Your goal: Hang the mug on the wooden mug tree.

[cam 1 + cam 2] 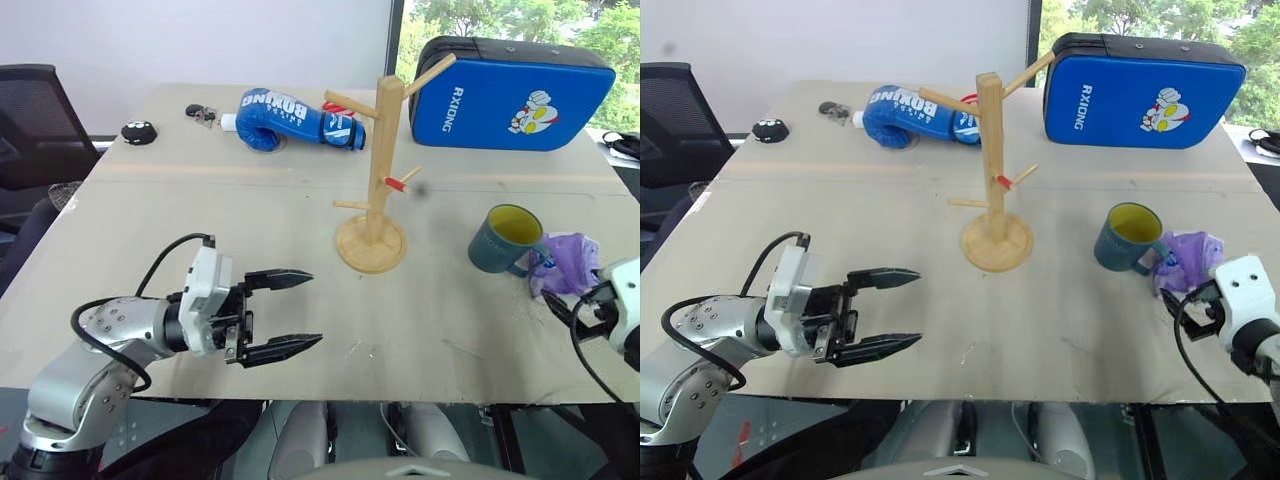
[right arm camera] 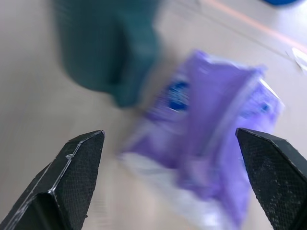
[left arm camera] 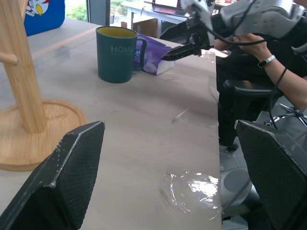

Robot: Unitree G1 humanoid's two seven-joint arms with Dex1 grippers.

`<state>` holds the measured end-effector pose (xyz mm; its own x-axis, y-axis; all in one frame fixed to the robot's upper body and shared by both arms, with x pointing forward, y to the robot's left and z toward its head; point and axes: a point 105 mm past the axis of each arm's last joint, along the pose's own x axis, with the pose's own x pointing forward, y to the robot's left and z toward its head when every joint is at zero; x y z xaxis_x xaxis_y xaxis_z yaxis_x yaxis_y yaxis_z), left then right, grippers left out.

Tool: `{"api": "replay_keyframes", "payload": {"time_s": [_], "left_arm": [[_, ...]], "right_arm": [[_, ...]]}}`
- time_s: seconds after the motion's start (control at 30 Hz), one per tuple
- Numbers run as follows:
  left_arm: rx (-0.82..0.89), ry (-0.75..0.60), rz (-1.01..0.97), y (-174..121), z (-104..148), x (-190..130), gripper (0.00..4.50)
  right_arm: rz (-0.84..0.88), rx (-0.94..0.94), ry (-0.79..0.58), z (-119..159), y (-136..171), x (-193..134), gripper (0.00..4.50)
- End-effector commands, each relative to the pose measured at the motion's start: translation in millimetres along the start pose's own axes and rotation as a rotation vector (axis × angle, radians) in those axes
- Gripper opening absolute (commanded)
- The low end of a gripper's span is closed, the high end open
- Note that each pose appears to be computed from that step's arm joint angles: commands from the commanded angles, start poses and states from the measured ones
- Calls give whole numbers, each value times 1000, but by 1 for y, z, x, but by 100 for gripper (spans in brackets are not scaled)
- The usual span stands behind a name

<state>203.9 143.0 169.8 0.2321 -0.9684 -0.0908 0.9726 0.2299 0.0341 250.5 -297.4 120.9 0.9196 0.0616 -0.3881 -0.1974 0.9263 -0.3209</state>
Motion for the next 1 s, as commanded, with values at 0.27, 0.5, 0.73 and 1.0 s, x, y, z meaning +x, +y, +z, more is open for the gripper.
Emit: {"api": "replay_keyframes", "payload": {"time_s": [0.27, 0.5, 0.73, 1.0], "left_arm": [[21, -73, -101, -20, 21, 4, 450], [-10, -86, -172, -30, 25, 5, 450], [-22, -96, -219, -32, 25, 9, 450], [-18, -122, -235, -28, 22, 19, 450]], "right_arm": [[137, 191, 293, -40, -7, 40, 365], [138, 182, 350, -54, -16, 28, 52], [-22, 185, 196, -33, -46, 1, 2], [-306, 149, 219, -43, -98, -13, 1]]}}
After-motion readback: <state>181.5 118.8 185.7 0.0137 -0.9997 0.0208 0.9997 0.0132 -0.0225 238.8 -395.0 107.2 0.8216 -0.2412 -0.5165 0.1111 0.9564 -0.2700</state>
